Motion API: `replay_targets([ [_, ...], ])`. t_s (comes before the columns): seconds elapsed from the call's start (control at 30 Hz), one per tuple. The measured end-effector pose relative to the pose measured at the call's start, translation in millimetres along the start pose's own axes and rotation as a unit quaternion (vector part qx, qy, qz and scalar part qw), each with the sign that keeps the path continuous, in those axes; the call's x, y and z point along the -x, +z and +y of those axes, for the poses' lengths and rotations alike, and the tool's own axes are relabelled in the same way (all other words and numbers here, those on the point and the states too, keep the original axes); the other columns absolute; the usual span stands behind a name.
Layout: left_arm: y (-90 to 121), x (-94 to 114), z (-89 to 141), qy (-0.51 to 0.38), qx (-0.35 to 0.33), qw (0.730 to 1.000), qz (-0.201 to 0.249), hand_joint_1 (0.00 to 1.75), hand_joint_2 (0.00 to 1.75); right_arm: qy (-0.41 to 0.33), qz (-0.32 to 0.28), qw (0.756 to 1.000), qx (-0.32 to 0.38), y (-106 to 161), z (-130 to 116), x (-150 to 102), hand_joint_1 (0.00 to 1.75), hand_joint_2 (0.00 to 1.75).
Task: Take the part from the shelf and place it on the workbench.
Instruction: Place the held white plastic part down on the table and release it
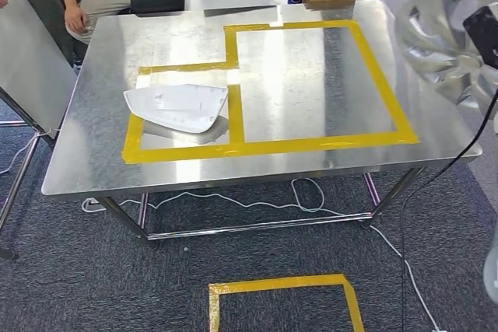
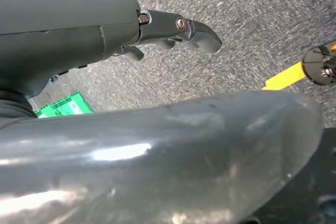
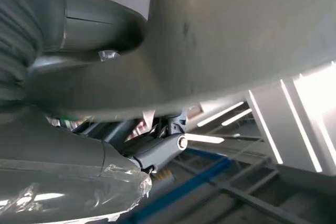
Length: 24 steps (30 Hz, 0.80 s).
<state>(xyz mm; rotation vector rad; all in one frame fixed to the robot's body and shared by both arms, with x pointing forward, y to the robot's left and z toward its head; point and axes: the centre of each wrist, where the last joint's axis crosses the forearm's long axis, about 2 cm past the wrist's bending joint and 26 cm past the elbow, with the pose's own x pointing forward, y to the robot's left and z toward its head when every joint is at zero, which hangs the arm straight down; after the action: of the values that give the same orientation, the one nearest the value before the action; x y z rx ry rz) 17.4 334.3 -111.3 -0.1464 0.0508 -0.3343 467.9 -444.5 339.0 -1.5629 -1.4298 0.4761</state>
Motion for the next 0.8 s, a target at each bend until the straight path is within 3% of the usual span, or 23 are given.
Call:
replay_targets([
  [0.23, 2, -5, 7, -0.032, 0.001, 0.999, 0.002, 0.0, 0.0, 0.082, -0.03, 0.99, -0.114, -27, -9, -78, 1.75, 1.75],
  [0.67, 4, -12, 12, -0.066, 0.005, 0.998, 0.004, 0.0, 0.0, 0.118, -0.109, 0.964, -0.211, 10, 25, -167, 1.75, 1.75],
  [0.8, 5, -16, 12, -0.068, 0.005, 0.998, 0.001, 0.0, 0.0, 0.118, -0.125, 0.96, -0.221, 21, 31, -184, 1.75, 1.75],
])
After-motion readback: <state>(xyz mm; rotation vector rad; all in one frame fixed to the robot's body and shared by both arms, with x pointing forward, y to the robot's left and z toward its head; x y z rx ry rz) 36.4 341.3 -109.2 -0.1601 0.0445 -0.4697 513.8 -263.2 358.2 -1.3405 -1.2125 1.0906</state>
